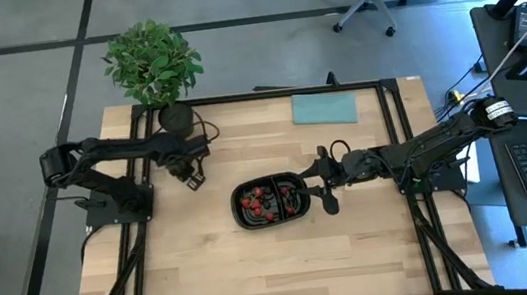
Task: Pick and placing Produce into tupperware
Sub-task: Put the red cherry into the right section of the black bin
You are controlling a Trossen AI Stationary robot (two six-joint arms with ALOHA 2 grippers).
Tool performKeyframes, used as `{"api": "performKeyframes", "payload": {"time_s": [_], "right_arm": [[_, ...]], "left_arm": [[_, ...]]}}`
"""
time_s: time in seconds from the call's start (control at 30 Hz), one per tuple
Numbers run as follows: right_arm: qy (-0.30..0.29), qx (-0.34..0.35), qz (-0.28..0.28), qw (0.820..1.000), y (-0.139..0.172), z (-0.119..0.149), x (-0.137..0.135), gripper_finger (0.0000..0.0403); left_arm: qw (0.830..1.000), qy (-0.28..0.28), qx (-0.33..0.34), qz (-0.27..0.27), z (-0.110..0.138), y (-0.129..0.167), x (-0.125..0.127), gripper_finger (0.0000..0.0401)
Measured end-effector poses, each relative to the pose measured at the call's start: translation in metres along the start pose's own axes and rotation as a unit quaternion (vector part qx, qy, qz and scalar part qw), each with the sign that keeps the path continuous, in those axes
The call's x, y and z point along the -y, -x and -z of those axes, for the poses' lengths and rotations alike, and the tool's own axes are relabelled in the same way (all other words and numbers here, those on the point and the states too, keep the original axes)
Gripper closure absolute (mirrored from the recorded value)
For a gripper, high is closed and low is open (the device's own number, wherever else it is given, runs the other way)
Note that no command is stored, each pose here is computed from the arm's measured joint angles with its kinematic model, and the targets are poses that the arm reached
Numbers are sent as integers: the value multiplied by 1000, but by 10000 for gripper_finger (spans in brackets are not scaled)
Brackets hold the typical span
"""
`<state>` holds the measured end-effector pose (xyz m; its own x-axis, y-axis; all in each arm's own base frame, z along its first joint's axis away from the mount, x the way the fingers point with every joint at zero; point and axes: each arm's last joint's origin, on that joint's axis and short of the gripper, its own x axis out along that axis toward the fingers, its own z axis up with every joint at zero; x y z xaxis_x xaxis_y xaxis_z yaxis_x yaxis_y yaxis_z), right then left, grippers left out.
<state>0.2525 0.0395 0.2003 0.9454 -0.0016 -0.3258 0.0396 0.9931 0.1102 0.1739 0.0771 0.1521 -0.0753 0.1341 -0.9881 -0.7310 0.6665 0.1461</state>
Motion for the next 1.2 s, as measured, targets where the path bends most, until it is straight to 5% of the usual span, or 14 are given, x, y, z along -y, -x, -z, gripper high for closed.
{"api": "performKeyframes", "payload": {"time_s": [0.33,0.57,0.8,0.97,1.2], "right_arm": [[3,1,0,1000,0,0,0,208],[74,21,-2,997,0,-4,-1,208],[177,76,1,981,-4,-11,-3,208],[235,120,9,964,-13,-12,-5,208],[266,181,24,947,-26,-11,-6,208]], "left_arm": [[984,-65,143,80,-34,50,34,350],[903,-180,334,203,-50,79,76,350],[831,-201,449,258,-52,103,101,349],[801,-199,487,285,-50,113,110,349],[784,-213,498,304,-42,119,121,349]]}}
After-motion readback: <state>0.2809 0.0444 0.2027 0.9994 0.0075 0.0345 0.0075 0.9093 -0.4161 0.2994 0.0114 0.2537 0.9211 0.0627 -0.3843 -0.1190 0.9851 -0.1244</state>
